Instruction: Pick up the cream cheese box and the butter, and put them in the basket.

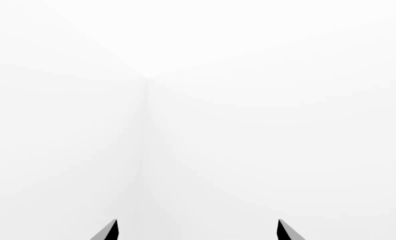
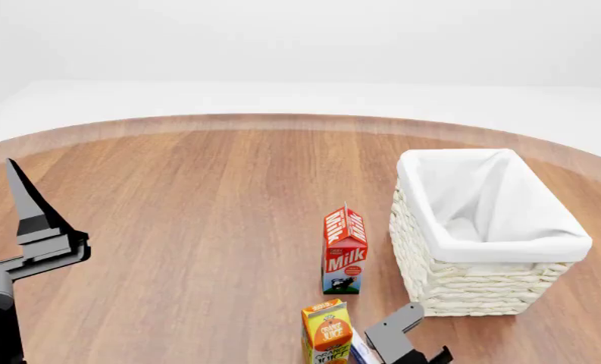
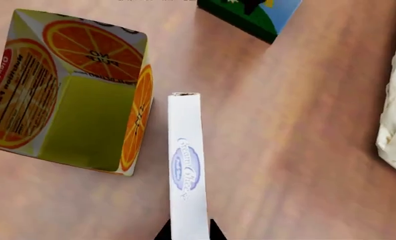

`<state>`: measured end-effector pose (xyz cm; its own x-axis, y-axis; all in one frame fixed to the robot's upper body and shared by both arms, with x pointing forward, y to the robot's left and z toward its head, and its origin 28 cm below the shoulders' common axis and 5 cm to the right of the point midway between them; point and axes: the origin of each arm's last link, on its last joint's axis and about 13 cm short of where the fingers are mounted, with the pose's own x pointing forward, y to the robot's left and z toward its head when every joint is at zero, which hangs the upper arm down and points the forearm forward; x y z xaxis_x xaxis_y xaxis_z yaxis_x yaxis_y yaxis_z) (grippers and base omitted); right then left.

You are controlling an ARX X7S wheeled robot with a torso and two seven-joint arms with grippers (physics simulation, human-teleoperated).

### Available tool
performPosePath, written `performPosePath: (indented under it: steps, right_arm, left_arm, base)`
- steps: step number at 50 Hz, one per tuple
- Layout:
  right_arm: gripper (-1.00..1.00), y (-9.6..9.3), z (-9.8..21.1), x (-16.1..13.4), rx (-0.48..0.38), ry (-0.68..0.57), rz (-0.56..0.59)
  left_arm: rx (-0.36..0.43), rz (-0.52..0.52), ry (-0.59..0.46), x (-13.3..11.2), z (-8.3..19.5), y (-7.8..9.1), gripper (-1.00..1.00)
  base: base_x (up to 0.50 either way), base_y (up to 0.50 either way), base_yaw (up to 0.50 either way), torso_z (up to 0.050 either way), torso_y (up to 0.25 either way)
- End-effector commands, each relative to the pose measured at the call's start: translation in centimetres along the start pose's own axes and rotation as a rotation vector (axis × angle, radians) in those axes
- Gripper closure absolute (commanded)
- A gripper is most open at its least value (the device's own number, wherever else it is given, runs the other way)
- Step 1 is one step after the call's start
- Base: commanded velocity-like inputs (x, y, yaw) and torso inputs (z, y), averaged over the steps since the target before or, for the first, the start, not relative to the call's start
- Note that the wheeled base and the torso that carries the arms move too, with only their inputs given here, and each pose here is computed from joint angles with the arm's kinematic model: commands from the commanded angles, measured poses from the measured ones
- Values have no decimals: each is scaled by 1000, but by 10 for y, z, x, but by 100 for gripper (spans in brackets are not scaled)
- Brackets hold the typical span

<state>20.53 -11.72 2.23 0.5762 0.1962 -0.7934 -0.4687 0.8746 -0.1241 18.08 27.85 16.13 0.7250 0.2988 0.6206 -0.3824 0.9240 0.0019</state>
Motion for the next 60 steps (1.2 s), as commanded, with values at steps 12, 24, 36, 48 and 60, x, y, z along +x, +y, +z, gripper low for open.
performPosePath:
  steps: [12, 24, 36, 48, 60]
  right_arm:
    - [100, -9, 26, -22, 16, -155, -29]
    - [100, -23, 40, -98, 34, -374, -206]
    - [100, -19, 36, -130, 19, -437, -211]
    - [100, -34, 65, -182, -35, -623, -335]
    - [100, -44, 83, -222, -29, -724, -441]
  left_arm:
    - [8, 15, -2, 1, -1, 4, -100]
    - [9, 13, -10, 1, 2, 4, -100]
    - [9, 15, -14, 1, 3, 5, -100]
    - [5, 14, -11, 1, 3, 4, -100]
    - [4, 18, -12, 1, 4, 6, -100]
  base:
    - [0, 0, 0, 0, 1]
    - [0, 0, 0, 0, 0]
    - [0, 0, 0, 0, 1]
    - [0, 0, 0, 0, 0]
    - [0, 0, 0, 0, 1]
